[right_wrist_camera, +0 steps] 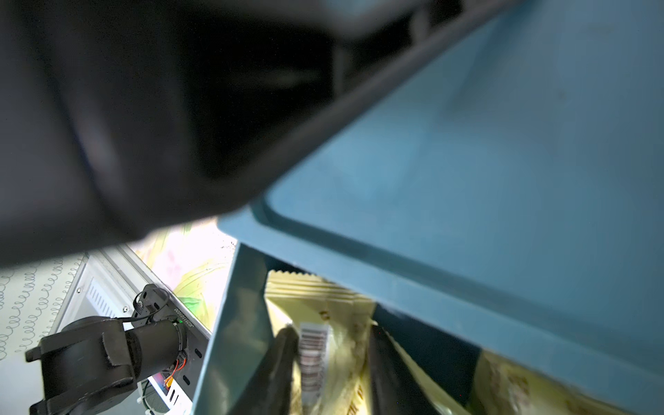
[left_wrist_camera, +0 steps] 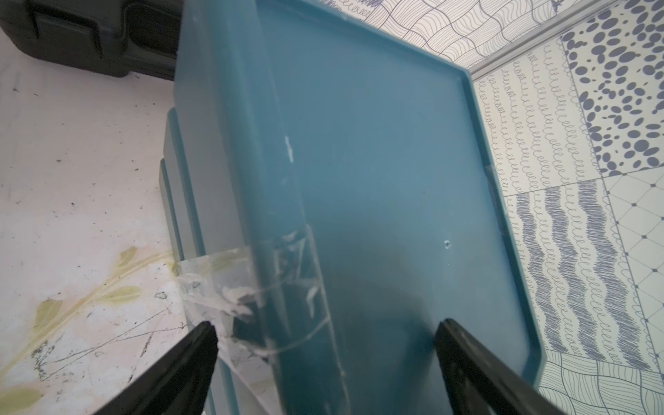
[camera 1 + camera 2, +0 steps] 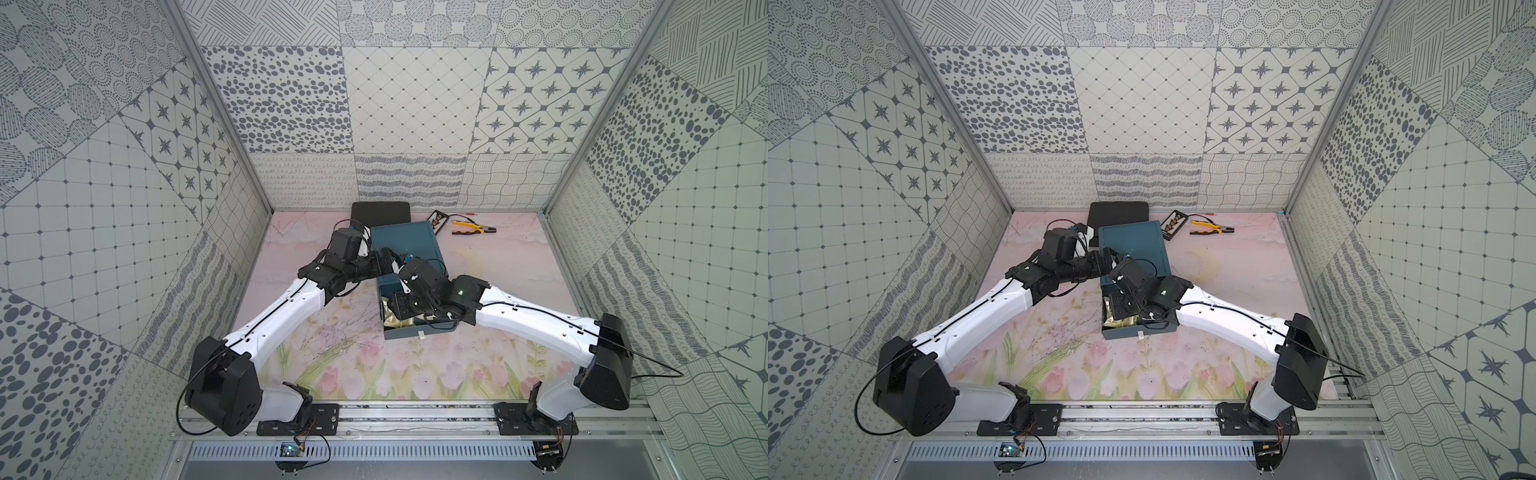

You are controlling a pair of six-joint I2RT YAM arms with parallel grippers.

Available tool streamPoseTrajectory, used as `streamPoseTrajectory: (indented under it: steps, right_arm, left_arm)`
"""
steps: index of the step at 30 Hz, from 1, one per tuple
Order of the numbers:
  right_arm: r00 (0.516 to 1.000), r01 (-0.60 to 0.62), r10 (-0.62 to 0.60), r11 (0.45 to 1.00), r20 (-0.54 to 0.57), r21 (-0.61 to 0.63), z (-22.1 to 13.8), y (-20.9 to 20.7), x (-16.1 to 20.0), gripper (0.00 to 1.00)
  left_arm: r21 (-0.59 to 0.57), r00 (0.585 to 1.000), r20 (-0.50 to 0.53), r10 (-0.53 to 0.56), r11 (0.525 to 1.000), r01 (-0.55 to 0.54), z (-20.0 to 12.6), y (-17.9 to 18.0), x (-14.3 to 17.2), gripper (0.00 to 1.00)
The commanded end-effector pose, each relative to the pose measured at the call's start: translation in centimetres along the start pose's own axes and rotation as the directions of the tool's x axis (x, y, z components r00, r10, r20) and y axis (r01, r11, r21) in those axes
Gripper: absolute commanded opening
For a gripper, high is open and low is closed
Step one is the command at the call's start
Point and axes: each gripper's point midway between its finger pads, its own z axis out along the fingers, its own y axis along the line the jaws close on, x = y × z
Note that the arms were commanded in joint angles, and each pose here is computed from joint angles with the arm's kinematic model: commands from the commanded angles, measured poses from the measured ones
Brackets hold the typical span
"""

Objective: Take the cookies out of the drawer
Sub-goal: Pick up the cookie from the drawer.

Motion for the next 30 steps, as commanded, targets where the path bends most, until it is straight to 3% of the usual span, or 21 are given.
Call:
streamPoseTrajectory:
  steps: [1, 5, 13, 30]
  right_arm:
    - [0.994, 0.08, -0.083, 0.996, -0.069, -0.047, 1.6, 1.7, 1.9, 0.3]
    - [0.996, 0.085, -0.087, 0.995, -0.025, -0.054, 0.6, 1.8, 1.2, 0.17]
    - [0.995, 0.092, -0.088, 0.991, 0.051, -0.096, -2.1, 2.5, 0.0, 0.01]
    - [0.985, 0.065, -0.045, 0.991, 0.168, -0.116, -7.0, 1.8, -1.3, 0.0]
  left_arm:
    - [0.165, 0.999, 0.042, 0.033, 0.986, -0.039, -0.9, -4.1, -1.7, 0.99]
    - [0.165, 0.998, 0.05, 0.034, 0.985, -0.042, -1.1, -4.2, -1.9, 0.99]
    - [0.148, 0.996, 0.069, 0.051, 0.987, -0.061, -1.7, -4.2, -2.4, 0.99]
    - [0.114, 0.985, 0.157, 0.077, 0.989, -0.096, -5.3, -4.3, -3.7, 0.99]
